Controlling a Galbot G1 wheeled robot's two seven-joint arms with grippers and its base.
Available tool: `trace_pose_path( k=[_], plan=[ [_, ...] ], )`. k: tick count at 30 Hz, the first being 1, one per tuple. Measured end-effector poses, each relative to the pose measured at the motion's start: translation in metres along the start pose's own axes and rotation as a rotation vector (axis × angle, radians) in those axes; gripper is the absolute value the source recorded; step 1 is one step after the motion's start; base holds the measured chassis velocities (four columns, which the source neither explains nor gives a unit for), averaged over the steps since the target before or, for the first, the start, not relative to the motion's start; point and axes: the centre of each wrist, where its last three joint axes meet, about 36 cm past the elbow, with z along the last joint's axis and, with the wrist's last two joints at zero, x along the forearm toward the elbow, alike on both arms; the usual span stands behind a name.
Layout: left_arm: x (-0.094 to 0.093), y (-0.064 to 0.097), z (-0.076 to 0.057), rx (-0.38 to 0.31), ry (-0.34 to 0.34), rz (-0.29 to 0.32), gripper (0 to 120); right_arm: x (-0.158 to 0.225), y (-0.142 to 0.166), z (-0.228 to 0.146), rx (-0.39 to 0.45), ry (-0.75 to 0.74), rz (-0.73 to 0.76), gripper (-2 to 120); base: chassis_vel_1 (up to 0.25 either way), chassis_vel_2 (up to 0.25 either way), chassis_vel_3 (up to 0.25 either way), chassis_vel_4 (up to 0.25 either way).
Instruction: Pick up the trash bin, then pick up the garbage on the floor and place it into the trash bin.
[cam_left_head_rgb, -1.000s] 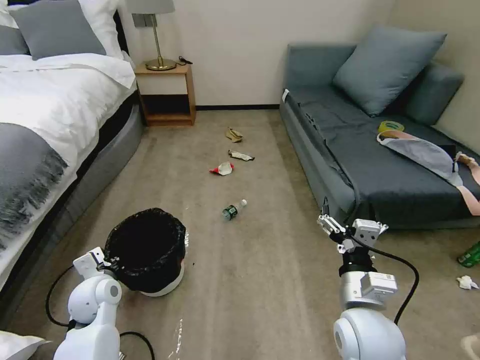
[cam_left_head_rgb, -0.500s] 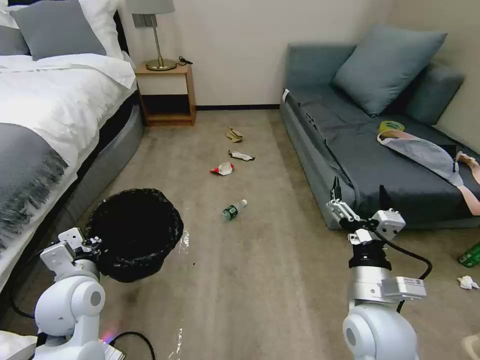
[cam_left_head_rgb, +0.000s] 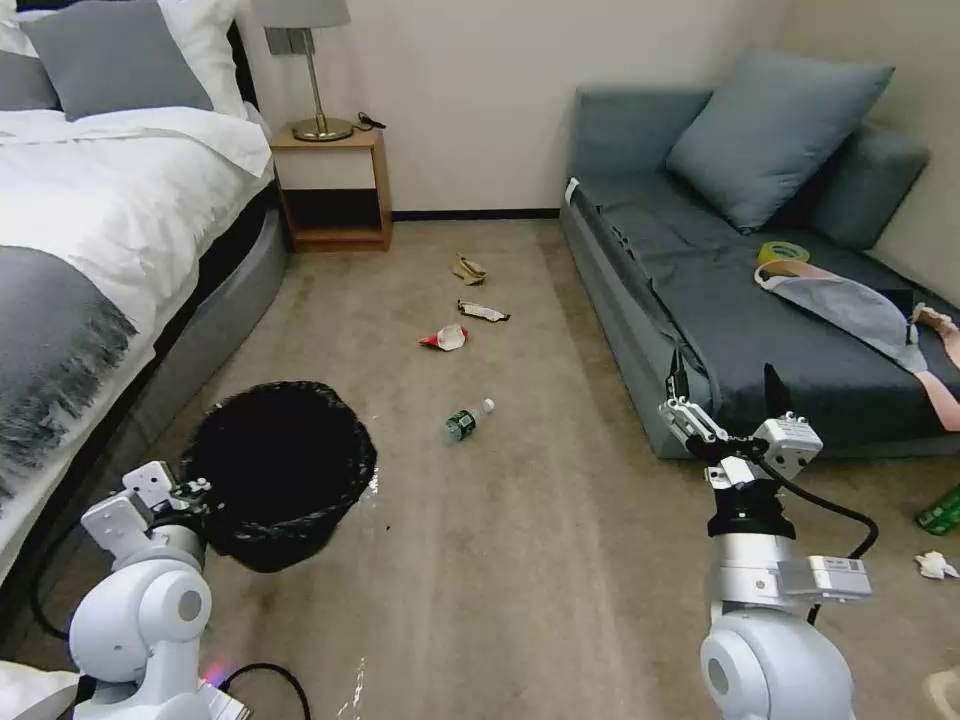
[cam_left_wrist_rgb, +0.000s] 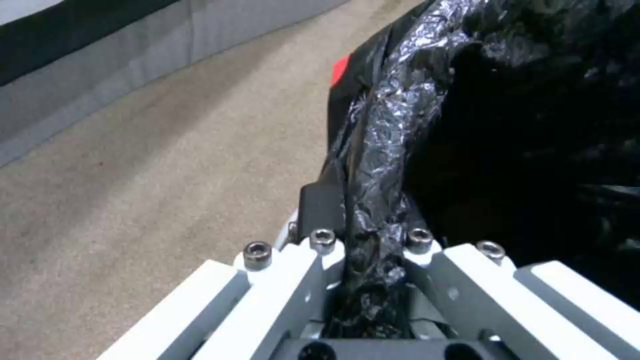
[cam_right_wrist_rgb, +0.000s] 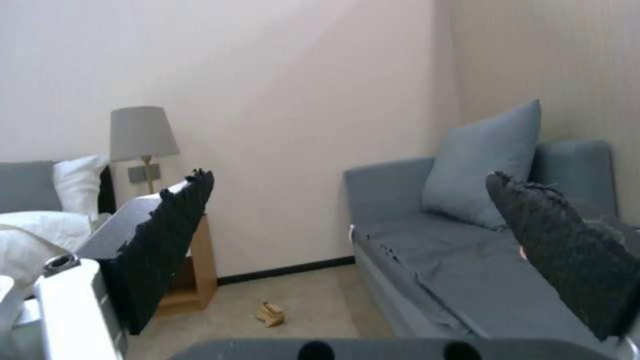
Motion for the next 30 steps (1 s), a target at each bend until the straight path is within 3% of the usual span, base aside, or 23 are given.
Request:
trace_pose_path(
  k=[18, 30],
  plan=[
    [-0.003, 0.01, -0.004, 0.01, 0.007, -0.013, 3, 0.0, 0.0, 0.002, 0.005, 0.011, -0.015, 100, 0.0, 0.0, 0.0, 0.0],
    [-0.007, 0.013, -0.006, 0.008, -0.002, -0.019, 3, 0.0, 0.001, 0.006, 0.009, 0.019, -0.016, 100, -0.062, 0.075, 0.057, -0.073]
  ],
)
